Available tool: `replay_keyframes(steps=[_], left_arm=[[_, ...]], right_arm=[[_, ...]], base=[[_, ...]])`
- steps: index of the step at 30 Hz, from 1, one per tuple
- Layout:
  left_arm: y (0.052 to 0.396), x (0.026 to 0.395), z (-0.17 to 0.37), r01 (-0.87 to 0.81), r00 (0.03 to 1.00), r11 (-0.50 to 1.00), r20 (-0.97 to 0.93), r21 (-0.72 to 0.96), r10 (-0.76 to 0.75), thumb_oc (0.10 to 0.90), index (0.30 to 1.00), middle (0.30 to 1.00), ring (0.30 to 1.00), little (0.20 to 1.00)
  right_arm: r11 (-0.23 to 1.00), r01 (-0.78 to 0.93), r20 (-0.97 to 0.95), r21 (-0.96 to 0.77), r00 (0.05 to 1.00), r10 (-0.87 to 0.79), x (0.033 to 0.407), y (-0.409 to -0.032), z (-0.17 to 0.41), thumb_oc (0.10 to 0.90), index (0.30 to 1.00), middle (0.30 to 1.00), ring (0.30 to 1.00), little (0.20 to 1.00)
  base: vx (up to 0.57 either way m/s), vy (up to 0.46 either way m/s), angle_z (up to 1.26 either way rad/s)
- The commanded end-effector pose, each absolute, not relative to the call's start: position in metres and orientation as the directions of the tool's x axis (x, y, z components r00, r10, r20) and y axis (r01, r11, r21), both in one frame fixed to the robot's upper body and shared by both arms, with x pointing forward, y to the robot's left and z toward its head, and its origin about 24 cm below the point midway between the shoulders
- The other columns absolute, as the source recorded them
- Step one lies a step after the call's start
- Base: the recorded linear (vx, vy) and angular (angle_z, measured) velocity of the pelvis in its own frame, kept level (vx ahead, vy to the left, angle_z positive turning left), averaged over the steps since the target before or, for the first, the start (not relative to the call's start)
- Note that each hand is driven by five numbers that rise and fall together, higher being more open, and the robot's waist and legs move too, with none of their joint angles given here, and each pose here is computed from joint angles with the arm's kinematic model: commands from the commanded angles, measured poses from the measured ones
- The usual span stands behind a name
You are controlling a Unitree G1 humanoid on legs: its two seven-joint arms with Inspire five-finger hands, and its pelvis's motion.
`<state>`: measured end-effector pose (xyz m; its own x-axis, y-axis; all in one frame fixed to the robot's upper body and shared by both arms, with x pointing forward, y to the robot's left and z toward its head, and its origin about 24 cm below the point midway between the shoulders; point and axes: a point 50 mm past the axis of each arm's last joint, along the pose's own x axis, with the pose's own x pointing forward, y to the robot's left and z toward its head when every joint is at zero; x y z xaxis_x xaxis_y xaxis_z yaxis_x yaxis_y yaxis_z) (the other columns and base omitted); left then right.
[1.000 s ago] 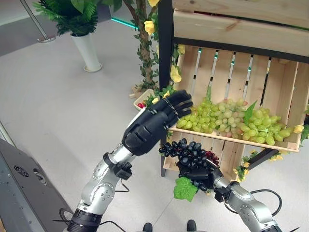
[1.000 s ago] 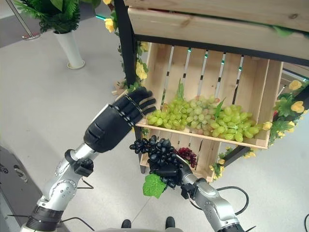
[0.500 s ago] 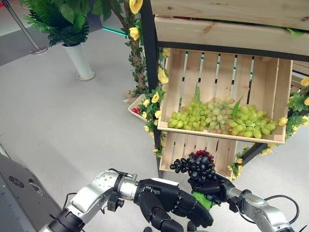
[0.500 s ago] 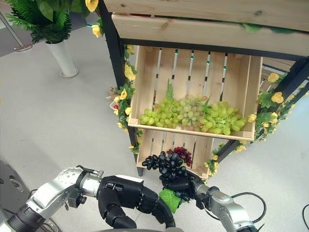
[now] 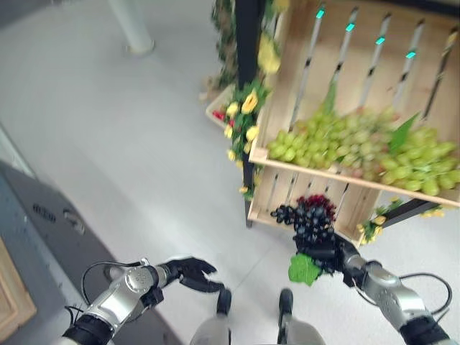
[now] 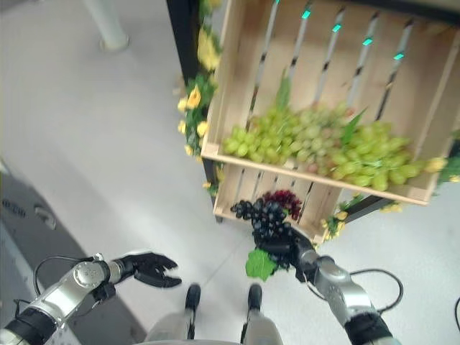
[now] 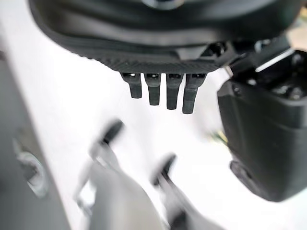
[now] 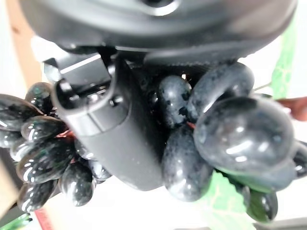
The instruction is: Pick up the fruits from the basket on one side to the basket on the other side
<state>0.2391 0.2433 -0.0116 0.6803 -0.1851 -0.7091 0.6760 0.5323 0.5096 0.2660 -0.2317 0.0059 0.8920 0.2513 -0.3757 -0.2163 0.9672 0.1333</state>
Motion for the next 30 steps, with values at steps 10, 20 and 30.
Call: replay_keyframes(steps=[10, 20, 30], left_arm=[[0.199, 0.288, 0.041, 0.451, 0.879, 0.368, -0.332, 0.813, -0.342, 0.8, 0.9, 0.9, 0.9, 0.9], [0.214, 0.27, 0.002, 0.347, 0.936, 0.43, -0.28, 0.834, -0.213, 0.8, 0.9, 0.9, 0.9, 0.9], [0.202, 0.247, -0.022, 0.478, 0.877, 0.487, -0.366, 0.732, -0.311, 0.8, 0.9, 0.9, 0.9, 0.9]], right_arm=[[0.984, -0.156, 0.073, 0.086, 0.986, 0.15, 0.336, -0.22, 0.11, 0.4, 0.3, 0.3, 0.3, 0.3], [0.953, -0.012, 0.128, 0.302, 0.991, -0.028, 0.352, -0.253, 0.128, 0.4, 0.3, 0.3, 0.3, 0.3], [0.843, 0.237, 0.112, 0.483, 0.938, -0.329, 0.355, -0.289, 0.144, 0.4, 0.3, 0.3, 0.3, 0.3]], base=[[-0.06, -0.007, 0.07], [0.04, -0.017, 0.03], [0.1, 0.02, 0.01]])
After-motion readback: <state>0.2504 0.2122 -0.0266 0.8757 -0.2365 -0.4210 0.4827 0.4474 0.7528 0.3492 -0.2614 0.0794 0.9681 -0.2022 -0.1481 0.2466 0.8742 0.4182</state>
